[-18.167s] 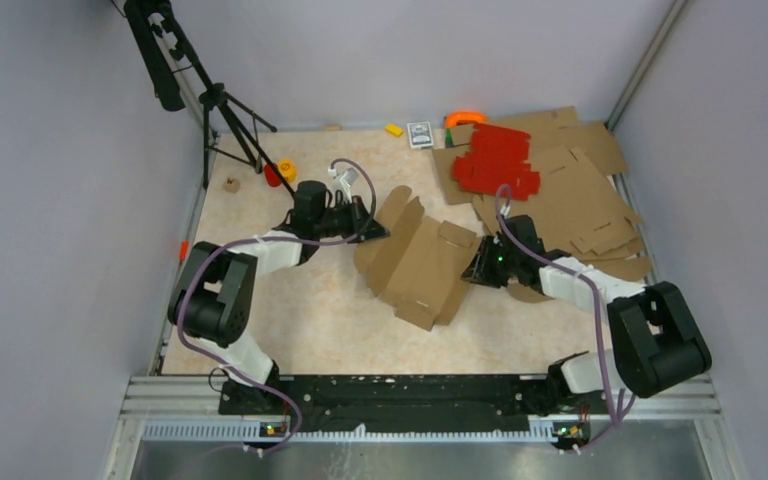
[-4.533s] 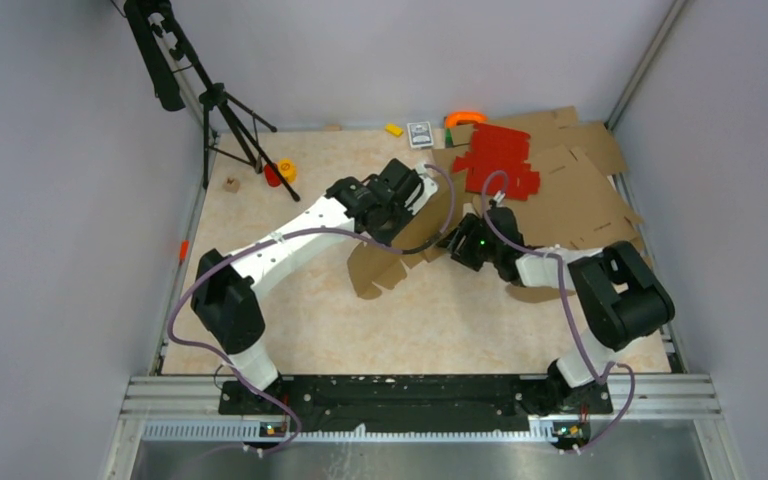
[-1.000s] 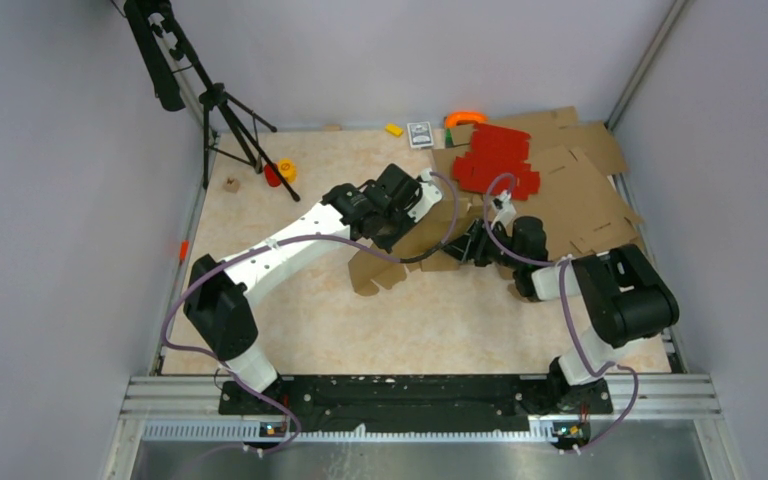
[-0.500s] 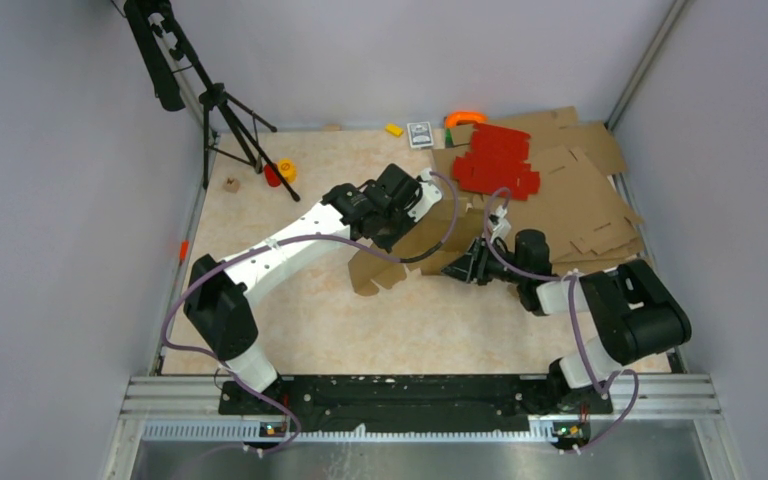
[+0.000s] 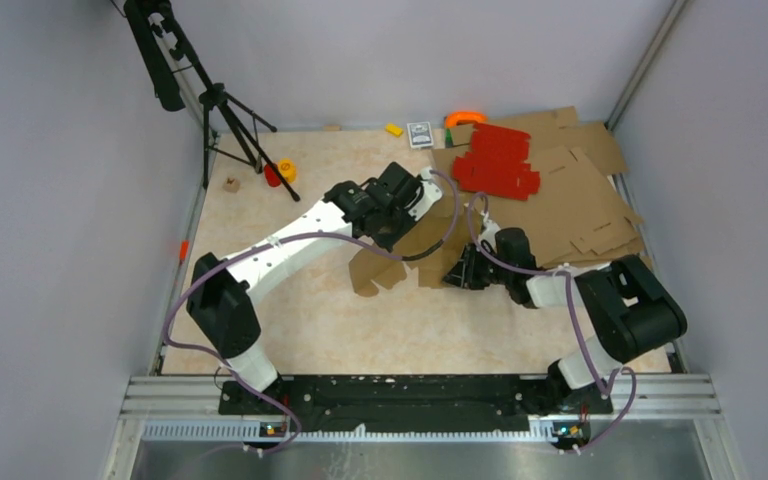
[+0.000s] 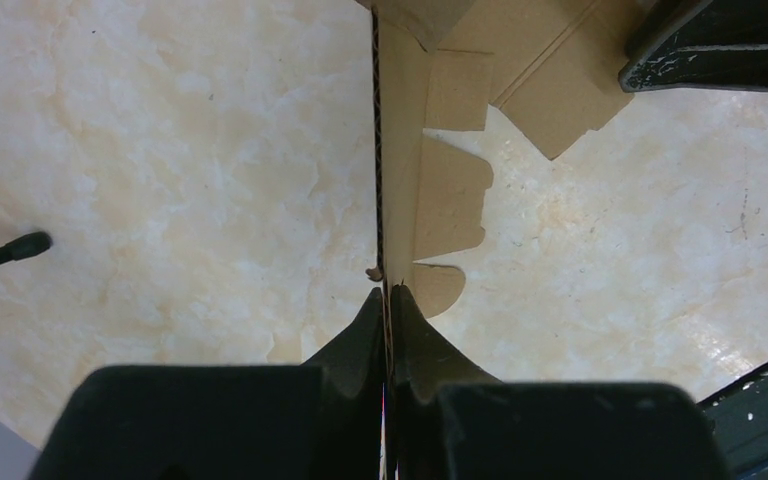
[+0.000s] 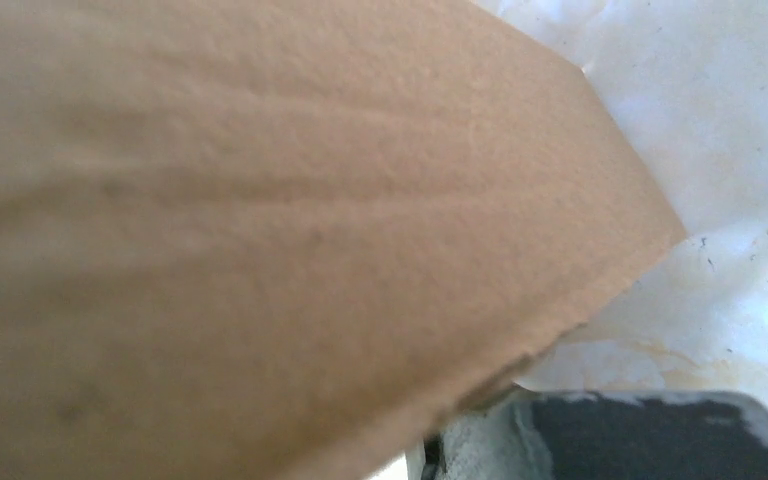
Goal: Fold the paper box
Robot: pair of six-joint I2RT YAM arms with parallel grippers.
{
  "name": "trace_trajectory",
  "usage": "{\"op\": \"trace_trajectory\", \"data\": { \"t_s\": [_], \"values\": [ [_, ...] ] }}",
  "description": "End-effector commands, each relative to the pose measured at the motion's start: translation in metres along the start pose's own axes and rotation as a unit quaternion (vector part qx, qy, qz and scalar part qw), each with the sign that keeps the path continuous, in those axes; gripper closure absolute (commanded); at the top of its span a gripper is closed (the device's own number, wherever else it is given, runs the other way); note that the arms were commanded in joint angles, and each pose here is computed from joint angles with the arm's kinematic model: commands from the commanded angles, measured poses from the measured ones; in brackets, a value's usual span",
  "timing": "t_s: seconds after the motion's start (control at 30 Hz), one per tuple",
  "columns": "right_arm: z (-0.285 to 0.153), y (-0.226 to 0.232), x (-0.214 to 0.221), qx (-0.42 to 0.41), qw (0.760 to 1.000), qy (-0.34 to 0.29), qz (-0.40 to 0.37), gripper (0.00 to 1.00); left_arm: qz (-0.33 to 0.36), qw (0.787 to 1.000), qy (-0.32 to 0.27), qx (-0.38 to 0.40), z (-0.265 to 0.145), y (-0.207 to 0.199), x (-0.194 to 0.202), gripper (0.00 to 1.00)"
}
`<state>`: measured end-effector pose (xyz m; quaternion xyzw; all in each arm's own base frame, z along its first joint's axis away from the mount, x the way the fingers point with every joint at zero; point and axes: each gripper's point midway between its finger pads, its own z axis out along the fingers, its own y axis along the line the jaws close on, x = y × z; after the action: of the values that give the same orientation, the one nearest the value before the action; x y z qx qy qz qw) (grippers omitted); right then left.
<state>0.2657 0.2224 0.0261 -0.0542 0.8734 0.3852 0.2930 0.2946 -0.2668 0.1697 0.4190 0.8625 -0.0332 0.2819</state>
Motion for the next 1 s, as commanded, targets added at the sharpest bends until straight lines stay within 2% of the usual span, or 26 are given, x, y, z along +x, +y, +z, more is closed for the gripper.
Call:
{"op": "trace_trajectory", "data": {
  "t_s": [0.0,0.2,0.33,0.5,0.73,0.97],
  "values": [
    [0.004,-0.014,0.003,0.037,0.999,0.008,0.000,0.76,-0.020,0.999,0.002,0.027,-0.003,-0.010,-0.006,0.97],
    [0.001,-0.010,-0.001,0.032,0.999,-0.004,-0.003,0.76,-0.074,0.991,-0.040,0.102,-0.023,-0.028,-0.031,0.96],
    [0.004,-0.007,0.004,0.014,1.000,-0.005,0.013,0.76,-0.145,0.974,-0.073,0.156,-0.029,-0.032,-0.047,0.96],
    [0.004,-0.002,0.005,-0.002,1.000,-0.006,0.018,0.77,-0.202,0.959,-0.070,0.185,-0.021,-0.025,-0.043,0.98],
    [-0.005,0.010,-0.009,-0.012,1.000,-0.025,0.003,0.74,-0.208,0.962,-0.034,0.173,-0.003,-0.024,-0.024,0.98],
    [-0.028,0.004,-0.038,0.022,0.997,-0.079,-0.007,0.60,-0.191,0.971,-0.023,0.143,0.001,-0.016,-0.016,0.98]
  ]
}}
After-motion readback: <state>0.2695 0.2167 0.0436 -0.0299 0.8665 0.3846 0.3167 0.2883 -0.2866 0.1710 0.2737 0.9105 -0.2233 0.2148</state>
